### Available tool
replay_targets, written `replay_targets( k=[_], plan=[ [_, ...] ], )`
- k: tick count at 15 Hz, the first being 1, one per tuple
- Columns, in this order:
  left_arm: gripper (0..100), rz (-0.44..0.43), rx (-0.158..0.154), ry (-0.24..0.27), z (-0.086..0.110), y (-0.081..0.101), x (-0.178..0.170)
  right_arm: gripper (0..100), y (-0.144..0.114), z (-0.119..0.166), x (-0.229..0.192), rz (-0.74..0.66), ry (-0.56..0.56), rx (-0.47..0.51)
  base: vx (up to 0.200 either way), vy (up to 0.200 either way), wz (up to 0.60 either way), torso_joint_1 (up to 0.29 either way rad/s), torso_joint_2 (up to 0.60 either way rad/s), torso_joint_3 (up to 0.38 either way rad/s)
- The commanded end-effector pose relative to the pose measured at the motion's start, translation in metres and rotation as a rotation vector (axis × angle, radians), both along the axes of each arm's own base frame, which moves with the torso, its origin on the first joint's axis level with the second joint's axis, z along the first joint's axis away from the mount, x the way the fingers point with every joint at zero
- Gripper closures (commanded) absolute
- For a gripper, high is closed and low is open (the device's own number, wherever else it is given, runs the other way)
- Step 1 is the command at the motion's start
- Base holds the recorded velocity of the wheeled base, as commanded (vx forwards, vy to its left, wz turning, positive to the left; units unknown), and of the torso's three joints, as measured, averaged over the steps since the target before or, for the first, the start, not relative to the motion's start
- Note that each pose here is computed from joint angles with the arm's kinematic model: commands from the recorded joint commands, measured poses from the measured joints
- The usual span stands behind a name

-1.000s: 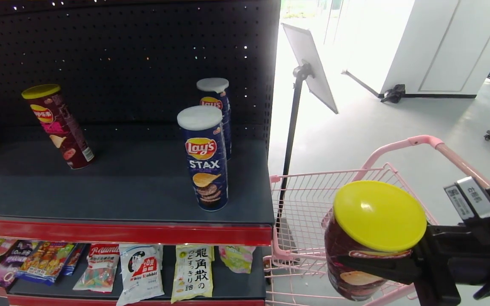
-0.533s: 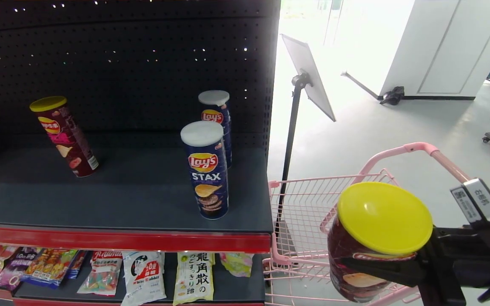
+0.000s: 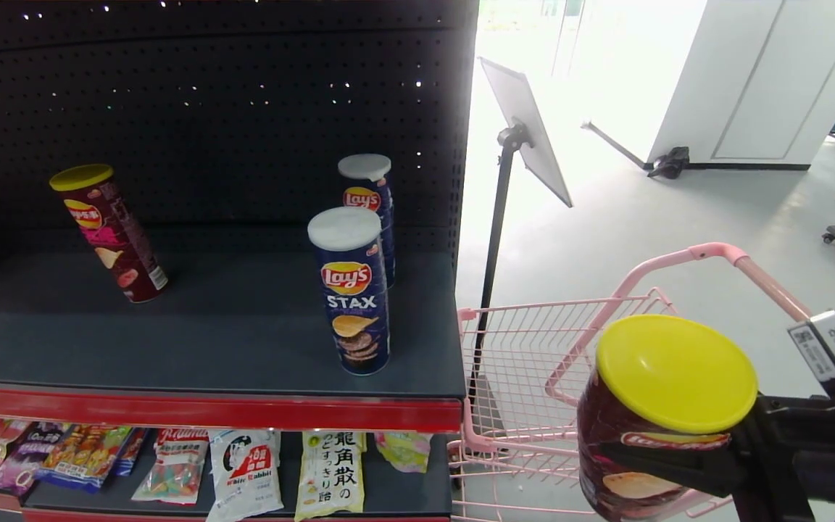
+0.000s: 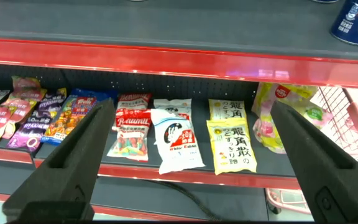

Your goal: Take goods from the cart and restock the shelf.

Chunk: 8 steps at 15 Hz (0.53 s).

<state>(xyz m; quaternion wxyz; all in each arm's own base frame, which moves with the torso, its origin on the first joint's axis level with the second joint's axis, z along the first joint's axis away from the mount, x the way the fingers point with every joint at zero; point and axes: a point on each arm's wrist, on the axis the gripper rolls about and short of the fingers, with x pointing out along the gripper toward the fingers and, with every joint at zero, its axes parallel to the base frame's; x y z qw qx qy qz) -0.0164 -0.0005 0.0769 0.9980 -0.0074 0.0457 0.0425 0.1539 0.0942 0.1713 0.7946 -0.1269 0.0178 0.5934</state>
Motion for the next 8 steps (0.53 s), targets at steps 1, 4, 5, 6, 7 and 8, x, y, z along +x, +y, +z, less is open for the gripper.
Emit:
replay_targets(
  k=[1,4,5,6,7,8],
  plan=[
    [0,0.001,-0.001,0.000,0.0000,0.0000,0.0000,100,-0.0018,0.0037,-0.0035,0.000,-0.009,0.014,0.000,0.000,0.00,0.000,0.00,0.000],
    [0,0.001,0.000,-0.001,0.0004,0.0000,-0.0001,100,-0.0042,0.0071,-0.0085,0.003,-0.020,0.027,0.000,0.000,0.00,0.000,0.00,0.000],
    [0,0.001,-0.001,0.000,0.0000,0.0000,0.0000,100,-0.0040,0.0066,-0.0093,0.007,-0.020,0.025,0.000,0.000,0.00,0.000,0.00,0.000],
    [0,0.001,-0.001,0.000,0.0000,0.0000,0.0000,100,-0.0040,0.0058,-0.0097,0.007,-0.018,0.024,0.000,0.000,0.00,0.000,0.00,0.000],
    [0,0.001,0.001,0.000,0.0000,0.0000,0.0000,100,-0.0039,0.0056,-0.0088,0.001,-0.017,0.022,0.000,0.000,0.00,0.000,0.00,0.000],
    [0,0.001,0.001,0.000,0.0000,0.0000,0.0000,100,-0.0037,0.0059,-0.0079,-0.002,-0.017,0.022,0.000,0.000,0.00,0.000,0.00,0.000]
  ],
)
